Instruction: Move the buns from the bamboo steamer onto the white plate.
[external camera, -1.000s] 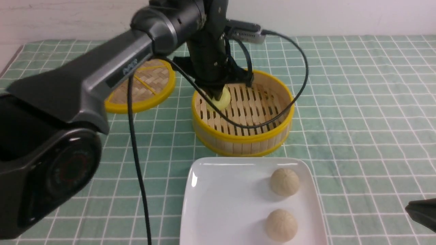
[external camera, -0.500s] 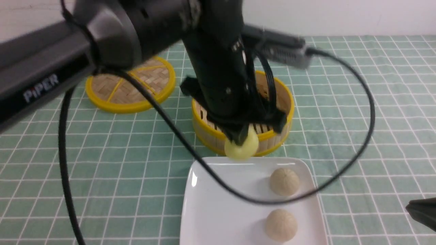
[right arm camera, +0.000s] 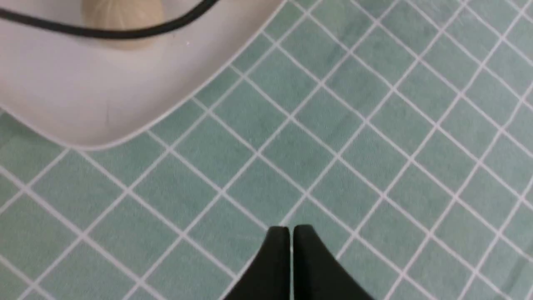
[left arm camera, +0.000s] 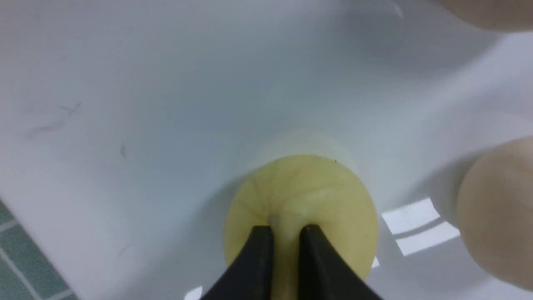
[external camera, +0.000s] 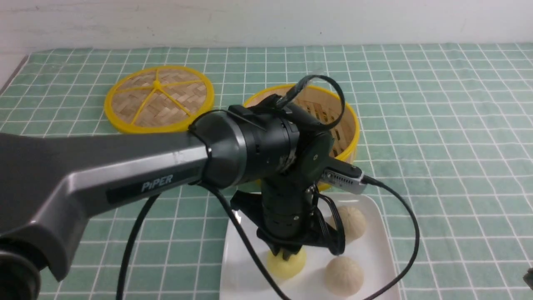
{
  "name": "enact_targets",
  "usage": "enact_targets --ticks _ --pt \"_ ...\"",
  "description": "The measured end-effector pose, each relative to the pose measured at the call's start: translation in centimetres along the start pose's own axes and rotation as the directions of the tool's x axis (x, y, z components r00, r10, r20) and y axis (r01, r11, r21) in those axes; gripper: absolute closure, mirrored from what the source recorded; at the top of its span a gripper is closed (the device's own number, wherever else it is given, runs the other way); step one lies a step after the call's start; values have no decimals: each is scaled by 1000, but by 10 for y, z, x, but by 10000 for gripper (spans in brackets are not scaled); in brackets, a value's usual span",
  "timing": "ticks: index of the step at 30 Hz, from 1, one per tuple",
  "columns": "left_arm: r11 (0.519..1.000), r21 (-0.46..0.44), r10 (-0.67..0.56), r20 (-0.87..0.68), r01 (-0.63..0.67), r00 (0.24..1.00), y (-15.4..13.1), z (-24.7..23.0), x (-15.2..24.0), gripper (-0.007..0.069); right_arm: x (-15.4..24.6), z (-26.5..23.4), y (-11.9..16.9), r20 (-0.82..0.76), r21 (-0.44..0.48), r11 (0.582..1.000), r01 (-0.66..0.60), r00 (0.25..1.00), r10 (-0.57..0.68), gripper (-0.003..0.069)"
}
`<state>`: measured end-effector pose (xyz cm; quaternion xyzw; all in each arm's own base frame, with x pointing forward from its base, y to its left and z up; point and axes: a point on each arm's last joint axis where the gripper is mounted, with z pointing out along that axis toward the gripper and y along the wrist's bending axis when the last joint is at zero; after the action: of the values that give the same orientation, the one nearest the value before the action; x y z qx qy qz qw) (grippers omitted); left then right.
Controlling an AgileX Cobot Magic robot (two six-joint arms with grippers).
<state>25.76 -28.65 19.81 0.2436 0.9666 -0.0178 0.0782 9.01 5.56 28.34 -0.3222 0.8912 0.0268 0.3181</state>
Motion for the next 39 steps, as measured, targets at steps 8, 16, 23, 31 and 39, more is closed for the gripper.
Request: enact_targets --ticks 8,16,23,31,39 --pt "1000 7 -7 53 6 999 1 -13 -2 307 24 -52 -8 8 18 988 -154 988 154 610" --pt "1000 5 8 152 -9 988 8 -49 1 255 60 -87 -11 305 -60 948 -313 898 316 604" --pt "1000 10 7 168 -8 986 9 -56 2 261 52 -56 -1 596 -190 944 -268 733 328 654" --pt "1000 13 10 166 -13 986 8 -56 2 423 46 -37 6 639 -246 937 -247 686 349 674" --pt "1000 13 24 174 -26 985 8 -56 1 622 46 -38 6 646 -249 937 -245 679 349 671"
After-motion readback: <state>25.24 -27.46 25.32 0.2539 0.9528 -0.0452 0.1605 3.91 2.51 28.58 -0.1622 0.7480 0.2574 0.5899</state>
